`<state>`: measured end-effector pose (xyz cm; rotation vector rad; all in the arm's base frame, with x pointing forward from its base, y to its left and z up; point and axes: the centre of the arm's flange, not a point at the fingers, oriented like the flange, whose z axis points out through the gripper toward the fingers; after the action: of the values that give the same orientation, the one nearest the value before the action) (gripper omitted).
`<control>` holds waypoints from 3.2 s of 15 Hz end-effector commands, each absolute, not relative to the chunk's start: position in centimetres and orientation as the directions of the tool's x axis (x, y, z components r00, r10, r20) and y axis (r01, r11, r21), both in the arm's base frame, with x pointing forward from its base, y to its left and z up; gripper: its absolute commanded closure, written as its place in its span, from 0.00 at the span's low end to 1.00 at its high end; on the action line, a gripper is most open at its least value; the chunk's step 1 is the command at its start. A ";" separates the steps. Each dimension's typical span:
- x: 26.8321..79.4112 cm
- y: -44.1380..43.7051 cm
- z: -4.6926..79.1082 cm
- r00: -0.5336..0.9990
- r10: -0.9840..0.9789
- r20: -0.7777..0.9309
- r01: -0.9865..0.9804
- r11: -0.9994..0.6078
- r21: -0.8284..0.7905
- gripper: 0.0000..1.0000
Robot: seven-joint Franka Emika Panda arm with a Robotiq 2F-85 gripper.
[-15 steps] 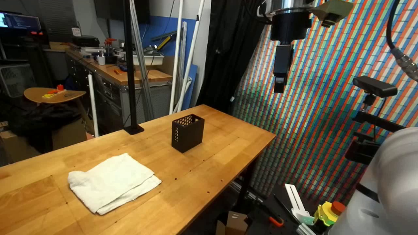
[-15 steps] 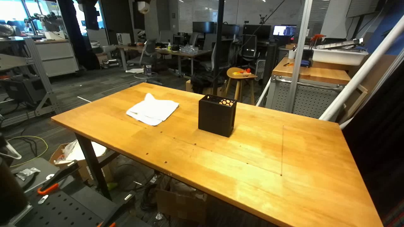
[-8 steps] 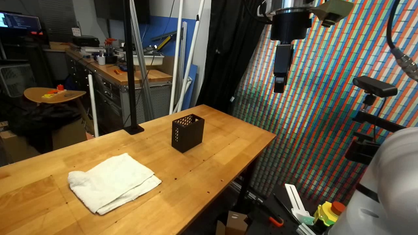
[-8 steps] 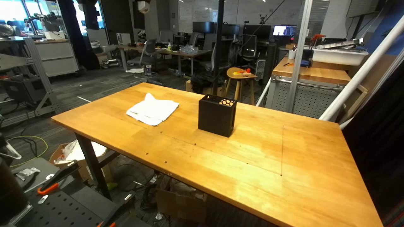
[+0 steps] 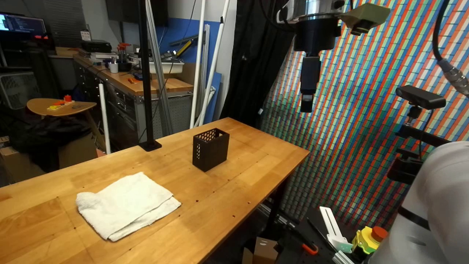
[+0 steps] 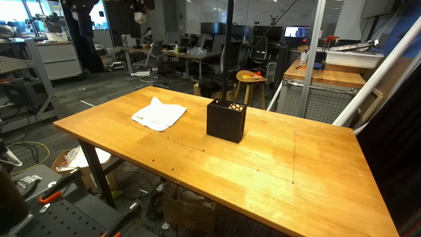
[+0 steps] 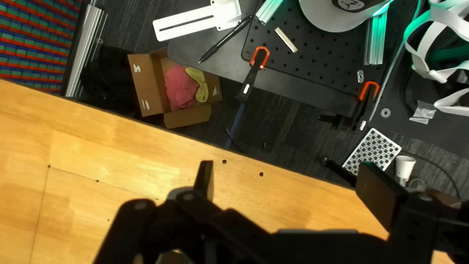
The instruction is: Put the towel in the box
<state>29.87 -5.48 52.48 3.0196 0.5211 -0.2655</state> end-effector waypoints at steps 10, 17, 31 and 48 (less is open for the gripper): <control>34.7 12.9 51.5 0.795 0.602 0.067 0.603 -0.797 0.007 0.00; 40.8 20.0 48.5 0.693 0.703 0.161 0.706 -0.707 0.044 0.00; 55.8 25.9 41.4 0.527 0.840 0.131 0.842 -0.537 0.057 0.00; 65.5 18.4 23.1 0.433 0.901 0.034 0.901 -0.434 0.024 0.00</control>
<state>63.07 18.37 25.80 2.6880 1.6366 0.0421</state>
